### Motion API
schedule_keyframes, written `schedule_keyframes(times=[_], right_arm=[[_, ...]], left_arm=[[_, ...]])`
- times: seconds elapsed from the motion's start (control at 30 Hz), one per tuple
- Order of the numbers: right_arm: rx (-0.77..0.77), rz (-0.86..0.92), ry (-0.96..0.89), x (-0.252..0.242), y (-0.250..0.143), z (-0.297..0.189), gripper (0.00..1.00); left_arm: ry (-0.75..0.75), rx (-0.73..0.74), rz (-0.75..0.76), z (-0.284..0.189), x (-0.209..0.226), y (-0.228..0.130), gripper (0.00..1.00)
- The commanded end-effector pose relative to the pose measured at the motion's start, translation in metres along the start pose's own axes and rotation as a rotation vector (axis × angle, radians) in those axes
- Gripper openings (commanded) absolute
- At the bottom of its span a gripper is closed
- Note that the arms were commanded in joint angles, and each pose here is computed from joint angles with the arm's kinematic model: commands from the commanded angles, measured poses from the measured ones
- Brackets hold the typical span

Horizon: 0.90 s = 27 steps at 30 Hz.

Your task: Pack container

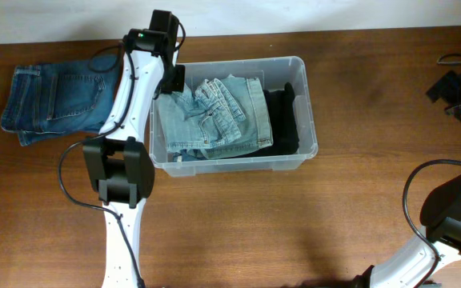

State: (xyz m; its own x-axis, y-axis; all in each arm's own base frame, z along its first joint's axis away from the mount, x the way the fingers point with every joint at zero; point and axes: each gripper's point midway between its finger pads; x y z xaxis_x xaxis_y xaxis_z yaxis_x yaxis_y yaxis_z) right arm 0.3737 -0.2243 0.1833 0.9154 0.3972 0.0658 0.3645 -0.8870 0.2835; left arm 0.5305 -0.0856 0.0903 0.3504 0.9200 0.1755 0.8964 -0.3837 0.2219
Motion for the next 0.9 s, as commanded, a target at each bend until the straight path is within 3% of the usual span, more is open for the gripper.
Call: schedule_keyframes(times=[0.0,0.3,0.53,0.77,0.87], right_arm=[[0.002,0.004,-0.021,-0.003,0.0,0.005,0.98],[0.001,0.004,-0.021,-0.003,0.0,0.005,0.98],[0.002,0.004,-0.021,-0.003,0.0,0.005,0.98],[0.002,0.004,-0.021,-0.003,0.0,0.005,0.98],[0.002,0.004,-0.021,-0.003,0.0,0.005,0.98]], left_arm=[[-0.079,0.01,0.11,0.014,-0.032,0.001,0.01],[-0.086,0.011,0.138,0.004,-0.046,0.002,0.01],[-0.084,-0.041,0.137,-0.057,-0.053,0.01,0.01],[-0.116,0.068,0.109,-0.09,-0.062,-0.024,0.01],[-0.217,0.071,0.106,-0.091,-0.08,-0.026,0.01]])
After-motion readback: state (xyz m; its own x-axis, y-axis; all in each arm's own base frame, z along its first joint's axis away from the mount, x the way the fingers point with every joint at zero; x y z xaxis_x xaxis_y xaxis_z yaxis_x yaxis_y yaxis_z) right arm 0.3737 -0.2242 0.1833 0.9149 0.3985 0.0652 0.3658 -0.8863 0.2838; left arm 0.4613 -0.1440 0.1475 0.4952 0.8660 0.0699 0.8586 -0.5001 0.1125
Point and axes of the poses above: each gripper's point midway between its finger pads, its own z axis out along the fingers, its own x axis along the line the jaws close on, y = z × x, and after that the axes turned 14 degrees about z, right-handed
